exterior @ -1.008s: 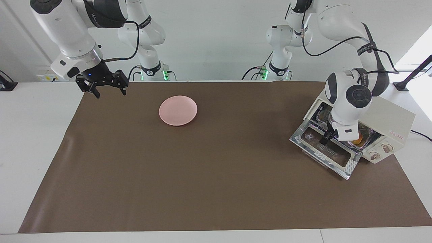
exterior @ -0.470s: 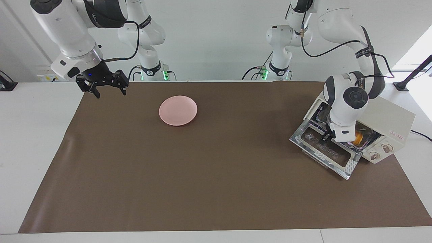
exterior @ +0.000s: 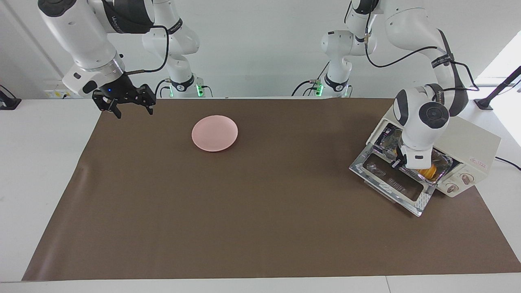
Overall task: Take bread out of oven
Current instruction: 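Pull the foil tray out of the oven with the left gripper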
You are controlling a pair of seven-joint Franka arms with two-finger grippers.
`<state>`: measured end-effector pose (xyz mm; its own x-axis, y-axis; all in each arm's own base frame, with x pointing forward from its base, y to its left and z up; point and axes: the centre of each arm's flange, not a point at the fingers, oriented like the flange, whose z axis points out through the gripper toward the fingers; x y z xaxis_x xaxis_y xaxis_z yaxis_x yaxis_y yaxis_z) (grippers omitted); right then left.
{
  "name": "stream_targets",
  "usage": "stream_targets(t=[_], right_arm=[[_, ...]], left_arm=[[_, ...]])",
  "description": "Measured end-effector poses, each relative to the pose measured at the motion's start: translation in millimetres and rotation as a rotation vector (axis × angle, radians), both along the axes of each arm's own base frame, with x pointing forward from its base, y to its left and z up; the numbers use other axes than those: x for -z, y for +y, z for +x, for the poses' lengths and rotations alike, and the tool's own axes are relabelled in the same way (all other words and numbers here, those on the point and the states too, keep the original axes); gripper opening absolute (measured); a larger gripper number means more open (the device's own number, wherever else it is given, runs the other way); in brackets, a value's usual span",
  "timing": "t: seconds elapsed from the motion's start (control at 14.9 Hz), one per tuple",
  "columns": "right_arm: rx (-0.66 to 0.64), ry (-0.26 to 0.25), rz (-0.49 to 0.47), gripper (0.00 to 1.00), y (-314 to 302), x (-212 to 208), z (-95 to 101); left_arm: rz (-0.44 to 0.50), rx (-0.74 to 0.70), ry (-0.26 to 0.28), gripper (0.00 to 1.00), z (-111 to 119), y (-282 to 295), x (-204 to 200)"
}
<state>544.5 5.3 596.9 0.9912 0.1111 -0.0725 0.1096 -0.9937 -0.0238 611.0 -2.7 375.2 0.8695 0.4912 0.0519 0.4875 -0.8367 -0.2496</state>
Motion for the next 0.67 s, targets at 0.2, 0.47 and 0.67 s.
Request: stream_targets(t=[0.2, 0.47, 0.67], right_arm=[[-0.001, -0.001, 0.0, 1.0, 0.8, -0.3, -0.1], [-0.002, -0.009, 0.0, 1.0, 1.1, -4.8, -2.1], [-0.002, -0.008, 0.0, 1.0, 1.0, -5.6, -3.0]], left_arm=[[-0.039, 0.056, -0.077, 0.04, 30.2, -47.4, -39.6], [-0.156, 0.18, -0.107, 0.04, 42.0, -176.8, -68.9], [-0.203, 0.326, -0.077, 0.04, 5.6, -290.4, -59.1]])
